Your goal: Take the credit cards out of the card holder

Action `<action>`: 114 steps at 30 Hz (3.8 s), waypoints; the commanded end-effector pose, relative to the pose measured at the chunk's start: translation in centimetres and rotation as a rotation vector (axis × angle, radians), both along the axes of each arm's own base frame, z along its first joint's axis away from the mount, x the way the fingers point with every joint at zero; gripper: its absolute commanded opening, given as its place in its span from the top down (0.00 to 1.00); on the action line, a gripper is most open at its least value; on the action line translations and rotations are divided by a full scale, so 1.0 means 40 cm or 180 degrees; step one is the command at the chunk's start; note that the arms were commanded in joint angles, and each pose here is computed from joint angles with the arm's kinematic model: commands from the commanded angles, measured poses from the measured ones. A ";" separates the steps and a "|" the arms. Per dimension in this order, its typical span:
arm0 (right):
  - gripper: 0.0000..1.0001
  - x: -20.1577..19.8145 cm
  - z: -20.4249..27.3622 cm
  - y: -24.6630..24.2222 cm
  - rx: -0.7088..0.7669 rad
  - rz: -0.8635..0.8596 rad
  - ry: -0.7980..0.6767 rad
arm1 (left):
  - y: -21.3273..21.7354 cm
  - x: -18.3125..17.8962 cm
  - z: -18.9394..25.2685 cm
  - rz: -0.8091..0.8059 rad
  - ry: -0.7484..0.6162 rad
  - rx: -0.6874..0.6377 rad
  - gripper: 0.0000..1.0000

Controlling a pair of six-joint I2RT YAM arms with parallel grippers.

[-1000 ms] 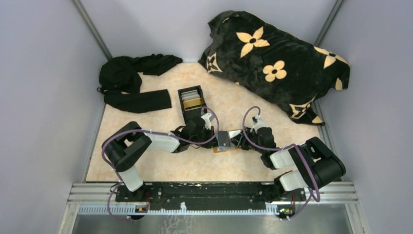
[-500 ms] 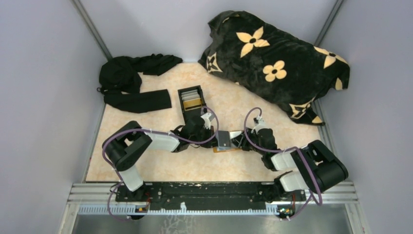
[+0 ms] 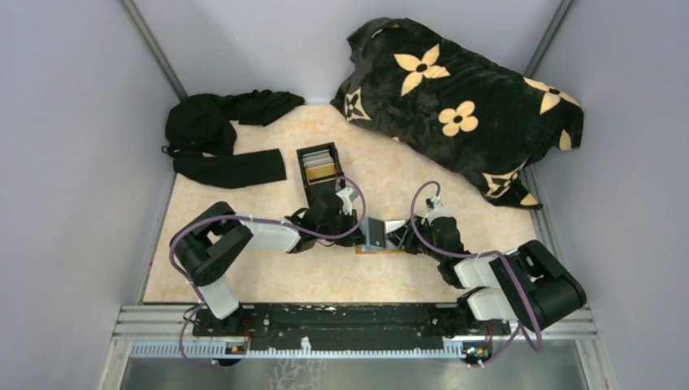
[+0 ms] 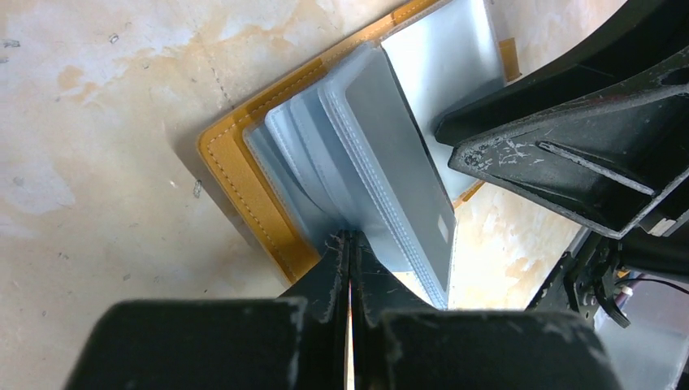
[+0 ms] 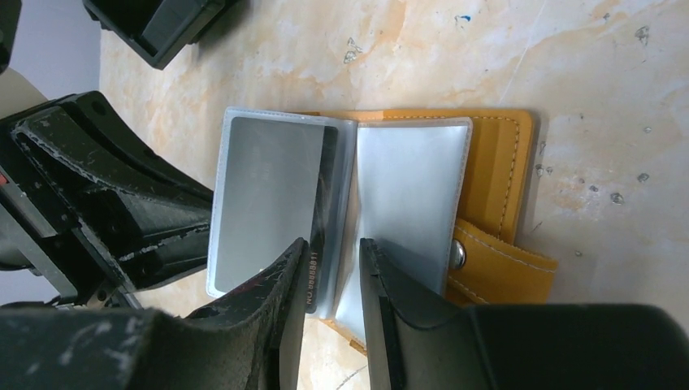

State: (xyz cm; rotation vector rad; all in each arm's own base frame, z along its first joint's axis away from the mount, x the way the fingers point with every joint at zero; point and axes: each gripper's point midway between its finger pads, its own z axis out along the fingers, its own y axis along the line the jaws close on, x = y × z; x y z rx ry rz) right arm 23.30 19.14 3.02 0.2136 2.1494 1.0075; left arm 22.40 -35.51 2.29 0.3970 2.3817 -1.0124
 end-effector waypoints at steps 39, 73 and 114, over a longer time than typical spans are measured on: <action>0.69 -0.002 0.011 0.023 0.0174 0.0063 -0.0033 | 0.049 0.010 0.083 0.0355 -0.0161 -0.0112 1.00; 1.00 0.004 0.018 0.039 0.0288 0.0233 -0.0077 | 0.060 0.006 -0.082 0.0329 0.0291 0.0222 1.00; 1.00 0.205 0.455 -0.013 -0.0363 0.0591 -0.1274 | 0.091 0.094 0.262 0.0466 -0.0938 -0.0398 0.03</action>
